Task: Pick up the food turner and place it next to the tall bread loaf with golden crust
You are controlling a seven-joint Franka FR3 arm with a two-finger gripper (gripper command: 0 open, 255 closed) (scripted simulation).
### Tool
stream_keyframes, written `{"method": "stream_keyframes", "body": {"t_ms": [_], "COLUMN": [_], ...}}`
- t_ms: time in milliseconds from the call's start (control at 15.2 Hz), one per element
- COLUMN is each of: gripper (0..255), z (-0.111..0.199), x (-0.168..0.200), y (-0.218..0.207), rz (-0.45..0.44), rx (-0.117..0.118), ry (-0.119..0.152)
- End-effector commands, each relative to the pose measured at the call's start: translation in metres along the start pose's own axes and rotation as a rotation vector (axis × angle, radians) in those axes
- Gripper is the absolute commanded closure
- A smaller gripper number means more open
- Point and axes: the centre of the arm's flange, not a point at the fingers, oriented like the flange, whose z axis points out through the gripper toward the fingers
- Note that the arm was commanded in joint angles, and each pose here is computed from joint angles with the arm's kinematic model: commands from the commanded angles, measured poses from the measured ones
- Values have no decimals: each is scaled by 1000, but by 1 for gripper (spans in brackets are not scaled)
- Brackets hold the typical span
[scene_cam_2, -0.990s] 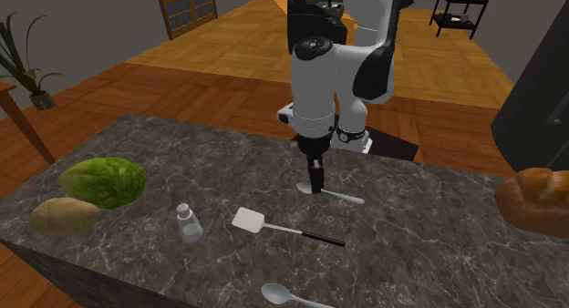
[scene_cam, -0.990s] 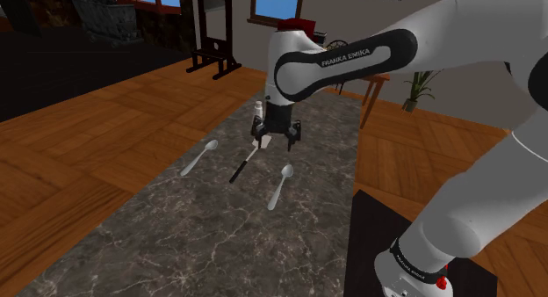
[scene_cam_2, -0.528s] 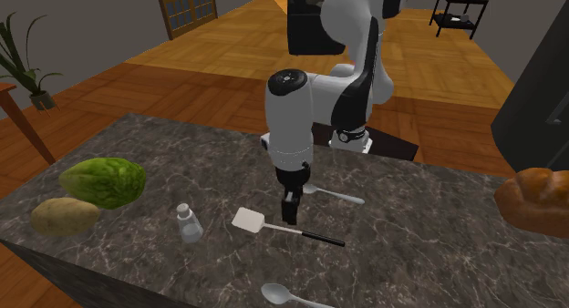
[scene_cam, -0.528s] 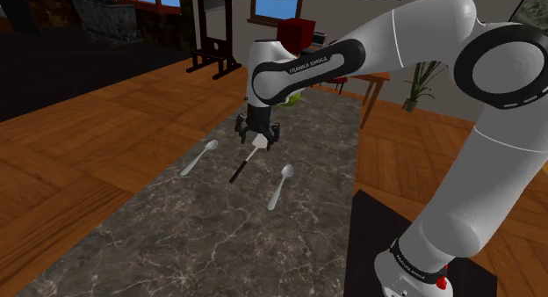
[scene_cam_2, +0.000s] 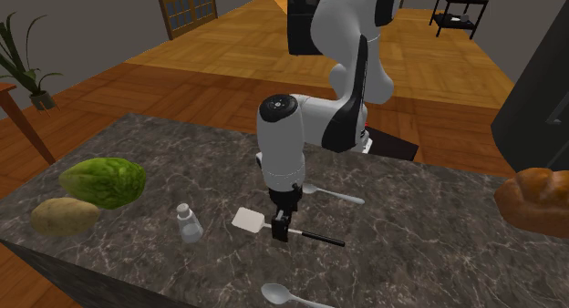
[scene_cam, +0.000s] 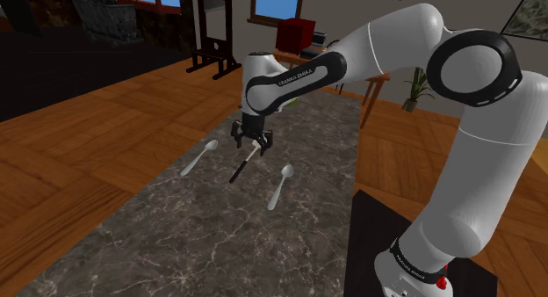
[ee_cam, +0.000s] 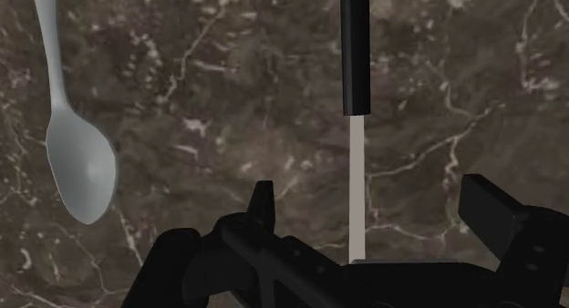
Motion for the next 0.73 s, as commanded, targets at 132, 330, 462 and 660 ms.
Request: {"method": "stream_keyframes", "body": {"t_ms": [132,330,462,660], "gripper": [0,0,0,255], "z": [14,14,14,14], "x": [1,1,1,1], "y": [0,0,0,0], "rz": [0,0,0,0], "rx": [1,1,1,0], "ry": [0,0,0,0]}}
